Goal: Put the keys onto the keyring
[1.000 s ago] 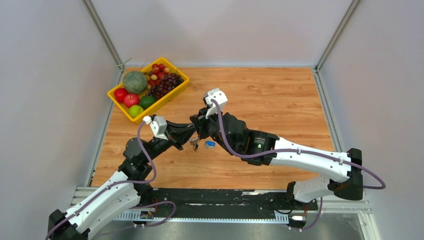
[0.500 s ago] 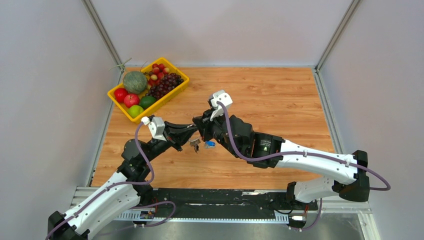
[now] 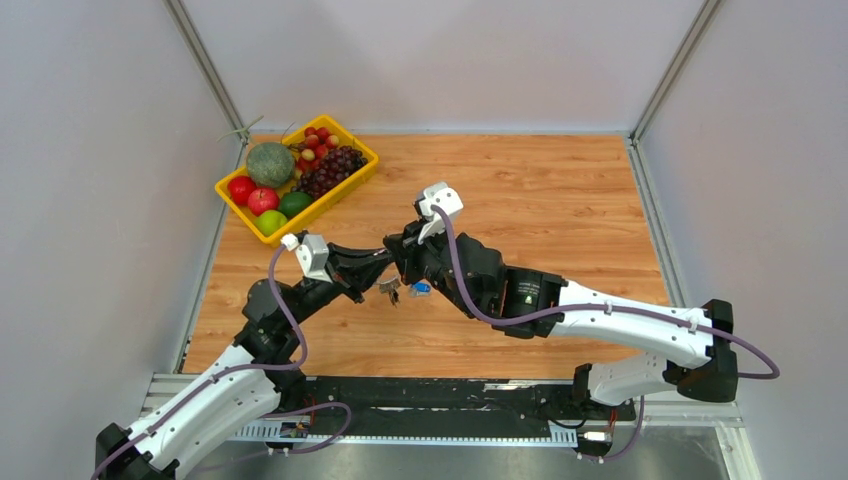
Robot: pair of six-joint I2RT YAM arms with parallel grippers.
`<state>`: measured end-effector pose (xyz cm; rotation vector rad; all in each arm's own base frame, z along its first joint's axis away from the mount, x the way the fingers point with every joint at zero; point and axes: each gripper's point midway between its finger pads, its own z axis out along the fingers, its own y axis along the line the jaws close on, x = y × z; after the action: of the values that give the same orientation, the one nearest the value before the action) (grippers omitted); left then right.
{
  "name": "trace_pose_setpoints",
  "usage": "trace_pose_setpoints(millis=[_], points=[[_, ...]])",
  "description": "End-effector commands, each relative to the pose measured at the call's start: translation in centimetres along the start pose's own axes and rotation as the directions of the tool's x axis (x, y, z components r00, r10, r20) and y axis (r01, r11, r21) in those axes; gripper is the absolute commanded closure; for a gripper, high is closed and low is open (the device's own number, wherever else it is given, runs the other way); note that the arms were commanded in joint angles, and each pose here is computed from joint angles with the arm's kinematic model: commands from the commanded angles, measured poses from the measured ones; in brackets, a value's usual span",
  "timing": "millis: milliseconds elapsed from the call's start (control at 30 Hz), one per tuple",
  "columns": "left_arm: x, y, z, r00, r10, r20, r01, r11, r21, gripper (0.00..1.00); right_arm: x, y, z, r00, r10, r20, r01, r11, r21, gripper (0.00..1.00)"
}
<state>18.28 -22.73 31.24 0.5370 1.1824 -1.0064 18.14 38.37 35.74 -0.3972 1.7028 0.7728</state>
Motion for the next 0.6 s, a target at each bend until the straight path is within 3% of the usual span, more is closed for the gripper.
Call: trace_pose_setpoints(millis=[0, 300, 333, 400, 567], points=[[-2.7, 0.0, 0.0, 0.995, 0.032, 0.091, -0.031, 0.999, -0.019, 1.00, 0.0, 1.1, -1.3, 1.000, 0.027, -0.006, -0.028, 0.998, -0.054, 1.00], [-2.6, 0.2, -0.4, 0.996, 0.019, 0.084, -0.016, 0.999, -0.039, 1.00, 0.9, 0.8, -2.3, 1.000, 0.017, -0.022, -0.019, 0.997, -0.070, 1.00], [-2.7, 0.1, -0.4, 0.996, 0.020, 0.087, -0.017, 0.999, -0.038, 1.00, 0.9, 0.8, -2.4, 1.000, 0.018, -0.022, -0.019, 0.997, -0.073, 0.97], [-2.7, 0.1, -0.5, 0.996, 0.023, 0.085, -0.020, 0.999, -0.036, 1.00, 0.7, 0.8, -2.6, 1.000, 0.019, -0.020, -0.021, 0.997, -0.078, 0.82], [-2.4, 0.0, -0.6, 0.998, 0.034, 0.061, -0.032, 0.999, -0.033, 1.00, -0.1, 0.7, -3.3, 1.000, 0.011, -0.017, -0.012, 0.996, -0.084, 0.72]])
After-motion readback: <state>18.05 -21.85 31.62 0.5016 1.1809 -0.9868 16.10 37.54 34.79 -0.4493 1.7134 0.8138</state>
